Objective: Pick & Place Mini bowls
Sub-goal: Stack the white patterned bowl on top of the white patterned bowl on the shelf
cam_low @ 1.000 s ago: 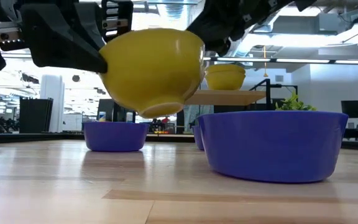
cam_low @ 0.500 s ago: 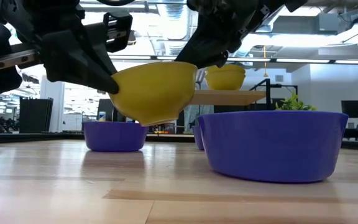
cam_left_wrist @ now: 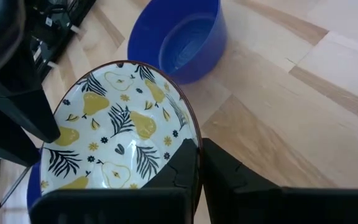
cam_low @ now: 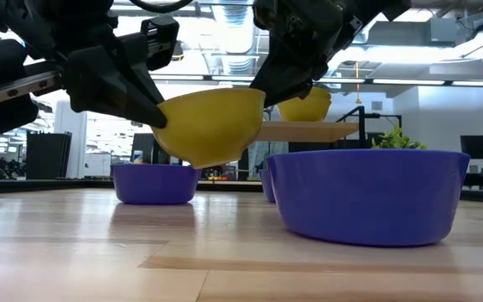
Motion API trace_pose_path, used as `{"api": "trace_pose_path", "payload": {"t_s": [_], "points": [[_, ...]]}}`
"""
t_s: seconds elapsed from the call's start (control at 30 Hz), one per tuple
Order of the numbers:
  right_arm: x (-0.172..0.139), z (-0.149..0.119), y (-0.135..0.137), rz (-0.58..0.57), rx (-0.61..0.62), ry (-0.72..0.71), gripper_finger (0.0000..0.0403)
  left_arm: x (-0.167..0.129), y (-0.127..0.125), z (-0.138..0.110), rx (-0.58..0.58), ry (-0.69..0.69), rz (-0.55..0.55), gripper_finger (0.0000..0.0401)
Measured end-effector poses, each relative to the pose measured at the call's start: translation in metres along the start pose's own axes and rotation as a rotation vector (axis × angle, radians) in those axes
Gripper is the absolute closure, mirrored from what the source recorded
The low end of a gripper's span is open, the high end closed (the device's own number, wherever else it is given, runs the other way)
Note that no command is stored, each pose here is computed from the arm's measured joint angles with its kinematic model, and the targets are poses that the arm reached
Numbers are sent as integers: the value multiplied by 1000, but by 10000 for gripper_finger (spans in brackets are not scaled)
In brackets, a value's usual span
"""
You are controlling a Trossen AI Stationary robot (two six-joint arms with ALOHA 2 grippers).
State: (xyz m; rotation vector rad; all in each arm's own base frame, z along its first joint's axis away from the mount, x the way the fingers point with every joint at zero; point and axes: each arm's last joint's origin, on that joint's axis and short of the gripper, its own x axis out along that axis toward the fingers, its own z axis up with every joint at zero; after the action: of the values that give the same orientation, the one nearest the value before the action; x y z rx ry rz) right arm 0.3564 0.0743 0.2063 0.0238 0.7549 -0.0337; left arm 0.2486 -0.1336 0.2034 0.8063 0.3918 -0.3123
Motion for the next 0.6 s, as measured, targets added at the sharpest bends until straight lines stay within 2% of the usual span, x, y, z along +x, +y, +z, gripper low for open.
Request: {"api": "trace_pose_path", "payload": {"t_s": [0.1,0.27,0.6], "points": [[1,1,-8,7,15,8,290,0,0,0,-2,-1,5,389],[3,2,-24,106,94,46,290,1,2,0,6,-7,16,390],[4,-2,-33,93,145,102,290,3,11,0,10,-33,56,386]]}}
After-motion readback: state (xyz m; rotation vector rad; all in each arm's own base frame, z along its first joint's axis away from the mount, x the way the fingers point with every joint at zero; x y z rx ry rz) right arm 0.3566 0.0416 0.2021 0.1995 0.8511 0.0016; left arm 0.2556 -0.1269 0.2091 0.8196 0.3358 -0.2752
